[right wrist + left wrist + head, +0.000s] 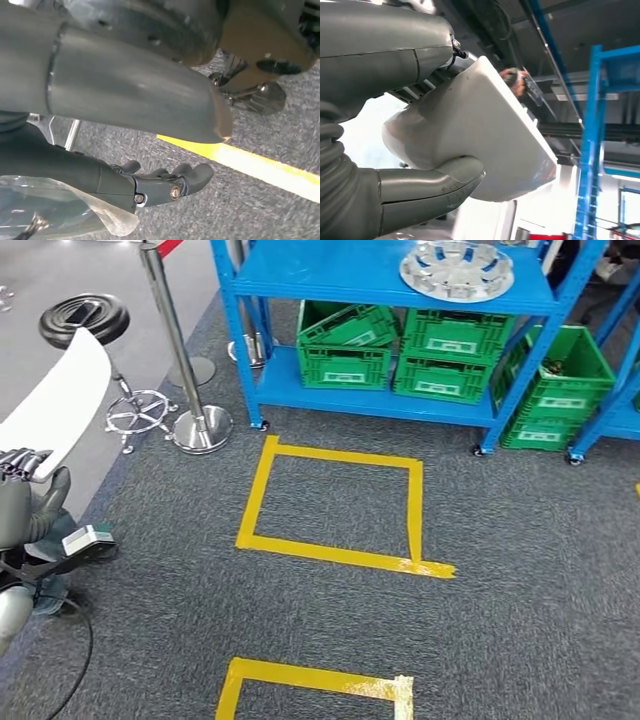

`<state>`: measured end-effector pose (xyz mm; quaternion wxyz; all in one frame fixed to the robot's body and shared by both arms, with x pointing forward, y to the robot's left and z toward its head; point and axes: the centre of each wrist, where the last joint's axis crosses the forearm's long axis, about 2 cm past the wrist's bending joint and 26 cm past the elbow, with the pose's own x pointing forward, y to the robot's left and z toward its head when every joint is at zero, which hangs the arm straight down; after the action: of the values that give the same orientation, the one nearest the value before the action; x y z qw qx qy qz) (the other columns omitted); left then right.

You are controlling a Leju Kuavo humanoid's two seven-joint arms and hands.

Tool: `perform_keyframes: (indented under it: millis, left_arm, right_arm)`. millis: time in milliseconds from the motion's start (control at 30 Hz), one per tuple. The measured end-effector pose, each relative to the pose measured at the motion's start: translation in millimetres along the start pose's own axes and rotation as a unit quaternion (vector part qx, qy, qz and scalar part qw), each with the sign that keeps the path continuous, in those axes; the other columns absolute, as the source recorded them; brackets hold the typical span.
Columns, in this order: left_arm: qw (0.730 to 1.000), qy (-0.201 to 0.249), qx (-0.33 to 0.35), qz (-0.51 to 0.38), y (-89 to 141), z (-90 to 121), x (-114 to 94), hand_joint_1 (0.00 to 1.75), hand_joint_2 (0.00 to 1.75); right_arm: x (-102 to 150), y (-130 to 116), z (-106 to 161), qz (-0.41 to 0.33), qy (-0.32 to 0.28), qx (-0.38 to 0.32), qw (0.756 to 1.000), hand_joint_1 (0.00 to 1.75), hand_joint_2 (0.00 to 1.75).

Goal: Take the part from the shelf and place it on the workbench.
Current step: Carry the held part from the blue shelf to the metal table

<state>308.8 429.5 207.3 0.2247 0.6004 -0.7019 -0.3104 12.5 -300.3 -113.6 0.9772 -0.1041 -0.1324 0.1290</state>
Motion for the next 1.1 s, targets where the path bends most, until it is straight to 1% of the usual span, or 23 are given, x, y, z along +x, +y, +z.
perform_keyframes:
  millis: [433, 633, 767, 900, 1100]
  left_arm:
    - [1.0, 0.006, 0.002, 0.001, -0.4, 0.9, 0.9, 1.75, 1.75]
    - [1.0, 0.004, 0.0, -0.004, 1.0, 2.6, -2.2, 1.75, 1.75]
    - [1.0, 0.005, -0.006, -0.004, 0.4, 7.3, -2.1, 1.75, 1.75]
    - [1.0, 0.01, -0.003, -0.011, 3.7, 6.8, -7.9, 1.75, 1.75]
    - [1.0, 0.015, -0.002, -0.019, 11.3, 12.5, -19.9, 1.75, 1.75]
  right_arm:
    - [-2.8, -2.3, 0.1, 0.012, 0.007, -0.002, 1.0, 0.0, 0.0]
    - [-3.1, -3.2, 0.0, 0.019, 0.007, -0.006, 1.0, 0.0, 0.0]
    - [-3.6, -2.8, 0.2, 0.022, 0.01, -0.007, 1.0, 0.0, 0.0]
    - [-2.5, -2.8, 0.0, 0.028, 0.014, -0.009, 0.999, 0.0, 0.0]
    - [-1.7, -1.0, 0.2, 0.037, 0.025, -0.007, 0.999, 0.0, 0.0]
